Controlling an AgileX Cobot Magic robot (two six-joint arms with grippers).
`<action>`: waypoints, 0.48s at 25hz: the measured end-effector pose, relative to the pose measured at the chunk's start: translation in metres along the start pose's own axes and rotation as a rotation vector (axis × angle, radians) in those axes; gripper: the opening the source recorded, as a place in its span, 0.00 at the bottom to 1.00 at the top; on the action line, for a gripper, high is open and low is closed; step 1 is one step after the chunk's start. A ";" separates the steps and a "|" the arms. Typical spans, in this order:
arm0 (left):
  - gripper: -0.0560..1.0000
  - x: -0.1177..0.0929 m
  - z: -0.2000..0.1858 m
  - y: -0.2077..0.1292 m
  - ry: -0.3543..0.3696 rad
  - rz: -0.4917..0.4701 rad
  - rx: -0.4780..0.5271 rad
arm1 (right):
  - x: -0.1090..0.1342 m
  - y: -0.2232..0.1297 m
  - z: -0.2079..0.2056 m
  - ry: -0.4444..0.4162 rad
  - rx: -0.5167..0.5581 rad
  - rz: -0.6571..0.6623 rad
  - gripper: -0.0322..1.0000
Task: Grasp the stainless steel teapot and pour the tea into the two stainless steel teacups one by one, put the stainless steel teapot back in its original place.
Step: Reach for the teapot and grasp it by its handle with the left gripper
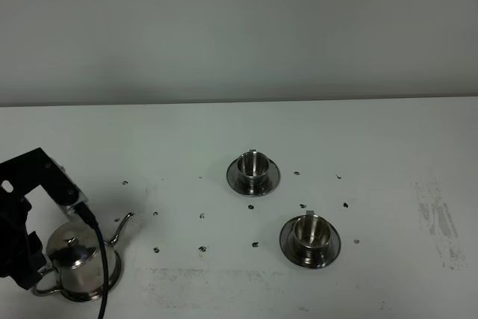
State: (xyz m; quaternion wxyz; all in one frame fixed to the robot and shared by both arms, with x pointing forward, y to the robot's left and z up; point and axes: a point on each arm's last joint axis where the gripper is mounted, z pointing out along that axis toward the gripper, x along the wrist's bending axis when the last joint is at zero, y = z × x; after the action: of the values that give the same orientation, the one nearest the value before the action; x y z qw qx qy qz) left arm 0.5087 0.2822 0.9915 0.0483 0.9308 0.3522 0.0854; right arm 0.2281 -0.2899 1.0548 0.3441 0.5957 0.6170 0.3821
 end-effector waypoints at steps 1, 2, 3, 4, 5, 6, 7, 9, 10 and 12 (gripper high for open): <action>0.50 0.000 0.003 0.000 -0.010 -0.002 0.007 | 0.000 0.000 0.000 0.000 0.000 0.000 0.26; 0.50 0.000 0.006 0.001 -0.019 -0.005 0.011 | 0.000 0.000 0.000 0.000 0.000 0.000 0.26; 0.50 0.000 0.009 0.001 -0.035 -0.010 0.019 | 0.000 0.000 0.000 0.000 0.000 0.000 0.26; 0.50 -0.001 0.012 0.001 -0.049 -0.015 0.026 | 0.000 0.000 0.000 0.000 0.000 0.000 0.26; 0.50 -0.001 0.014 0.001 -0.059 -0.019 0.030 | 0.000 0.000 0.000 0.000 0.000 0.000 0.26; 0.50 -0.001 0.015 0.002 -0.065 -0.021 0.031 | 0.000 0.000 0.000 0.000 0.000 0.000 0.26; 0.50 -0.001 0.016 0.002 -0.067 -0.019 0.033 | 0.000 0.000 0.000 0.000 0.000 0.000 0.26; 0.50 -0.001 0.016 0.002 -0.068 -0.009 0.032 | 0.000 0.000 0.000 0.000 0.000 0.000 0.26; 0.50 -0.001 0.016 0.002 -0.068 -0.004 0.032 | 0.000 0.000 0.000 0.000 0.000 0.000 0.26; 0.50 -0.001 0.016 0.002 -0.069 0.001 0.032 | 0.000 0.000 0.000 0.000 0.000 0.000 0.26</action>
State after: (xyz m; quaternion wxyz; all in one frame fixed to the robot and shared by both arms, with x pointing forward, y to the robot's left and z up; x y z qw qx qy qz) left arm 0.5120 0.2796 0.9759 0.0456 0.9340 0.3512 0.0479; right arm 0.2281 -0.2899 1.0548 0.3441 0.5957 0.6170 0.3821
